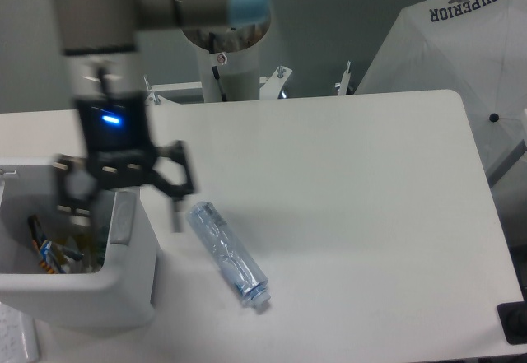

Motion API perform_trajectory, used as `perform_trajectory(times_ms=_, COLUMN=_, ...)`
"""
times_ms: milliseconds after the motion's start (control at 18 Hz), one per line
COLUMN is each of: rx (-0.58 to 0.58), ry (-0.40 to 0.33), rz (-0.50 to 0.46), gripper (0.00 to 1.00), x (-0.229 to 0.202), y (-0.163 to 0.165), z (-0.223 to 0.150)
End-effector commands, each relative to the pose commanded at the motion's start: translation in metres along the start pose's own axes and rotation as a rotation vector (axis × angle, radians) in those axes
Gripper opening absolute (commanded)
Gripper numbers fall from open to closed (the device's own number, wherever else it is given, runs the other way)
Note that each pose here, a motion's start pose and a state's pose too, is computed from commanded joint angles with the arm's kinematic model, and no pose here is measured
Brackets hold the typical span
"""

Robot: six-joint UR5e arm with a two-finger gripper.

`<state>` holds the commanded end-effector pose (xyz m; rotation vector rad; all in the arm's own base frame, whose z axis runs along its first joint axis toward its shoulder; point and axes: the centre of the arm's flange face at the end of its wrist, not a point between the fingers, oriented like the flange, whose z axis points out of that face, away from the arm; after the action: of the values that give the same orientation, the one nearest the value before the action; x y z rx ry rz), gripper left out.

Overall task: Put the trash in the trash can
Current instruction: 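Move the gripper over the clear plastic water bottle and lower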

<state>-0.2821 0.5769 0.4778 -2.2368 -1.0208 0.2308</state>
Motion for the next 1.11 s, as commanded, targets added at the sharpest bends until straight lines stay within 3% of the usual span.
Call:
perform_trajectory(times_ms=444, rx=-0.208, ry=-0.109, rz=-0.031, gripper=1.0, x=-0.048, y=0.076, z=0.107)
perform_trajectory(times_ms=944, rx=-0.344, ry=-0.13, rz=-0.032, gripper=1.0, x=-0.061, y=0.115, z=0.181)
perform_trajectory(times_ms=1111, rx=-0.359, ry=-0.132, rz=-0.038, gripper=1.0, x=-0.061, y=0.114, z=0.204)
